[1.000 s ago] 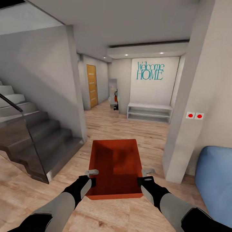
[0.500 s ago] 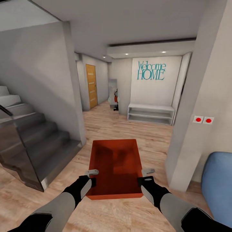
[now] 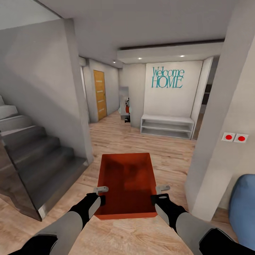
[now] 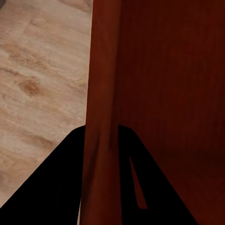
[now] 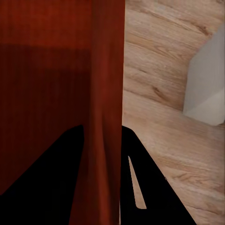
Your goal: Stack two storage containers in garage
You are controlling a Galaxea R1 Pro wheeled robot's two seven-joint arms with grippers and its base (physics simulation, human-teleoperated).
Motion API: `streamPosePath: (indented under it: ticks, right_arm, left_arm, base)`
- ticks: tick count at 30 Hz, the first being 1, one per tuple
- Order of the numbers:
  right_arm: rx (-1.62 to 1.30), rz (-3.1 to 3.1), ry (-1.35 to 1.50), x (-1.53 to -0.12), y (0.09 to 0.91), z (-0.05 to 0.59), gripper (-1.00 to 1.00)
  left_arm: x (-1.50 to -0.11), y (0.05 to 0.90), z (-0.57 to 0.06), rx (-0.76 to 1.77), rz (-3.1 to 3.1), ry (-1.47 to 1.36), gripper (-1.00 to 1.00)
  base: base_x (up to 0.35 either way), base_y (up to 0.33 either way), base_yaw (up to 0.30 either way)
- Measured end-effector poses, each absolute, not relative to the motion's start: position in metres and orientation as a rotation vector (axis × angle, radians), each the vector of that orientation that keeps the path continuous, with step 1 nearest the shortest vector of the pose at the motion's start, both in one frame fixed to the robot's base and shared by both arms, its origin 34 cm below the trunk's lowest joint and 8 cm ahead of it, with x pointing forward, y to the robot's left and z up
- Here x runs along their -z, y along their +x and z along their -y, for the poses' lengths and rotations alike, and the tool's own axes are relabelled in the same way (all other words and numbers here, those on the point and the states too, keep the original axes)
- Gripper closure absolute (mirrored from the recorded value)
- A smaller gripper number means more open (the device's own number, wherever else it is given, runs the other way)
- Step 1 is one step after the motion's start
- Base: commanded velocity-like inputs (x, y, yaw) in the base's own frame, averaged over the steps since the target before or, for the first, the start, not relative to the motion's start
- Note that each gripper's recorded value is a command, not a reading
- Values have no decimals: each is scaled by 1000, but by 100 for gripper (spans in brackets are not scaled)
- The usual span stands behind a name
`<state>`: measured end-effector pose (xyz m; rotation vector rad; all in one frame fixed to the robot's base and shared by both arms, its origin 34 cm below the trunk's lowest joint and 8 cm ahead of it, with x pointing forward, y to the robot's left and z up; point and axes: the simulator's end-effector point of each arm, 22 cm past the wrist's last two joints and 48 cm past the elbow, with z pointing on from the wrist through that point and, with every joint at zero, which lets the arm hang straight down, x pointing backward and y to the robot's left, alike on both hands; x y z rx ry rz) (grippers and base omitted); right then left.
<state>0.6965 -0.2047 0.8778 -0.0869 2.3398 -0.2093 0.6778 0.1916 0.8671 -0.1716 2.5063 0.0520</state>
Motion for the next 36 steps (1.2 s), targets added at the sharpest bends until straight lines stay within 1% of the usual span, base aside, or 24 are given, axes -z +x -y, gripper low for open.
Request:
streamPosePath:
  ticks: [36]
  right_arm:
    - [209, -2340, -87, -878, 696, 204, 100]
  left_arm:
    - [-867, 678, -193, -52, -2507, -170, 100]
  base:
    - [322, 0, 0]
